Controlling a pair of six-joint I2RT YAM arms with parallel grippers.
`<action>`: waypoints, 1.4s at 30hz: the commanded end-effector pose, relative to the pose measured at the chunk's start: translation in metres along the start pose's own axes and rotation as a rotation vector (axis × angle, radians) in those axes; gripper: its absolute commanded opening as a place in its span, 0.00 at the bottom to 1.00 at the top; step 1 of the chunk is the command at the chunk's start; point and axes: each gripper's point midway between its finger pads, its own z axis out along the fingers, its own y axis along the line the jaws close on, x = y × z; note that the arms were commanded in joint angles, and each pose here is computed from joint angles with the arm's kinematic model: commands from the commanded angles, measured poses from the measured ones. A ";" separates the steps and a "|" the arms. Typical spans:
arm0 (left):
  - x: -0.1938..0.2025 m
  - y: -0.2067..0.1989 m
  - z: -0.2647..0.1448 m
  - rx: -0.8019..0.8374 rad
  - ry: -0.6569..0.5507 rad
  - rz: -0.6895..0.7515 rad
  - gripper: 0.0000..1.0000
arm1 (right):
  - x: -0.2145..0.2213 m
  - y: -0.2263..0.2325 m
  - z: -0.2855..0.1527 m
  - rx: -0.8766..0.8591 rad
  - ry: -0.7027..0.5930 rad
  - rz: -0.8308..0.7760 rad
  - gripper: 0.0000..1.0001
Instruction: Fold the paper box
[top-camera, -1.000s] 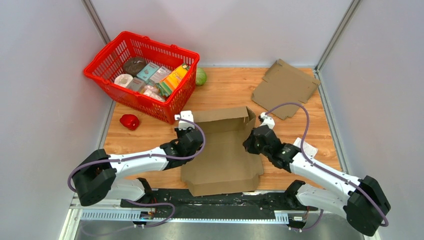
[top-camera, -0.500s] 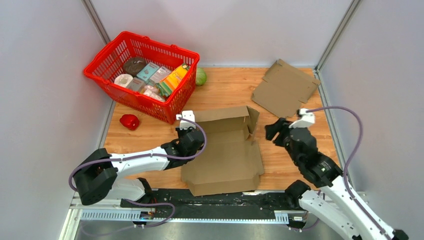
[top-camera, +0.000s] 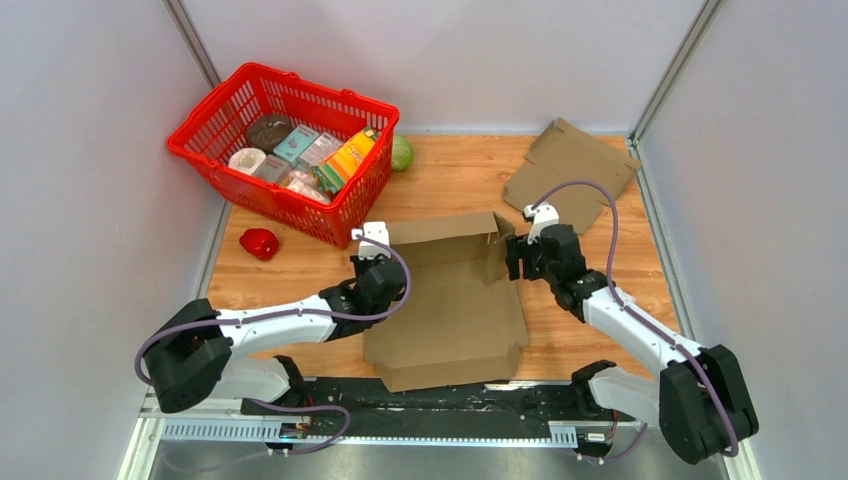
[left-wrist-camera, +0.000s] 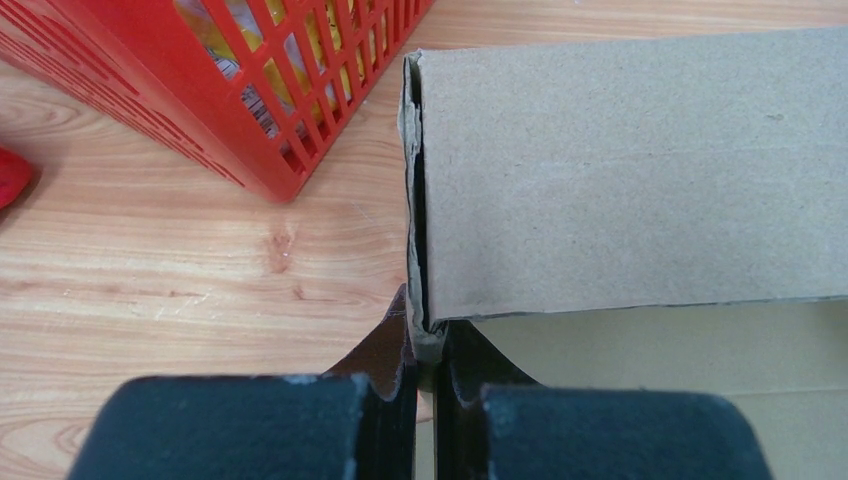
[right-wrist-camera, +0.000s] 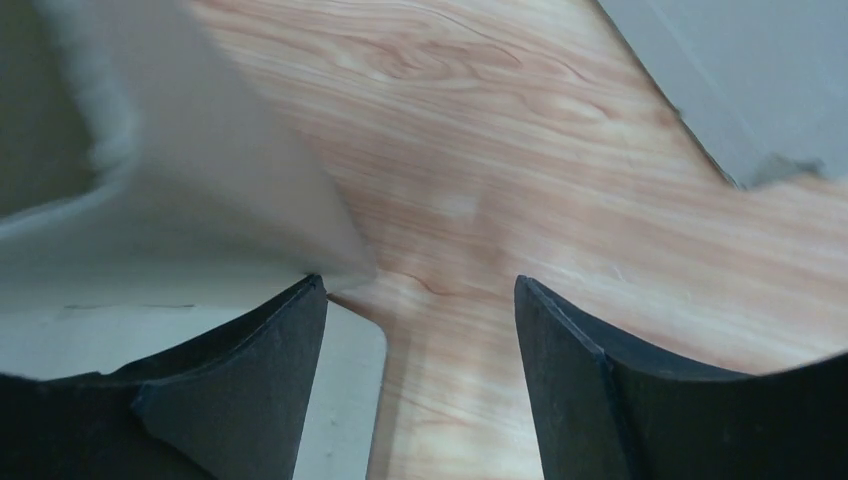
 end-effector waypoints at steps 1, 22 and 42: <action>0.036 0.011 -0.005 0.039 0.101 0.124 0.00 | -0.055 0.033 -0.008 -0.205 -0.319 -0.183 0.72; 0.025 0.011 -0.005 0.051 0.061 0.146 0.00 | -0.077 0.098 0.006 -0.394 -0.486 -0.266 0.37; 0.025 0.012 -0.008 0.055 0.066 0.092 0.00 | -0.096 0.098 0.035 -0.014 -0.605 -0.059 0.00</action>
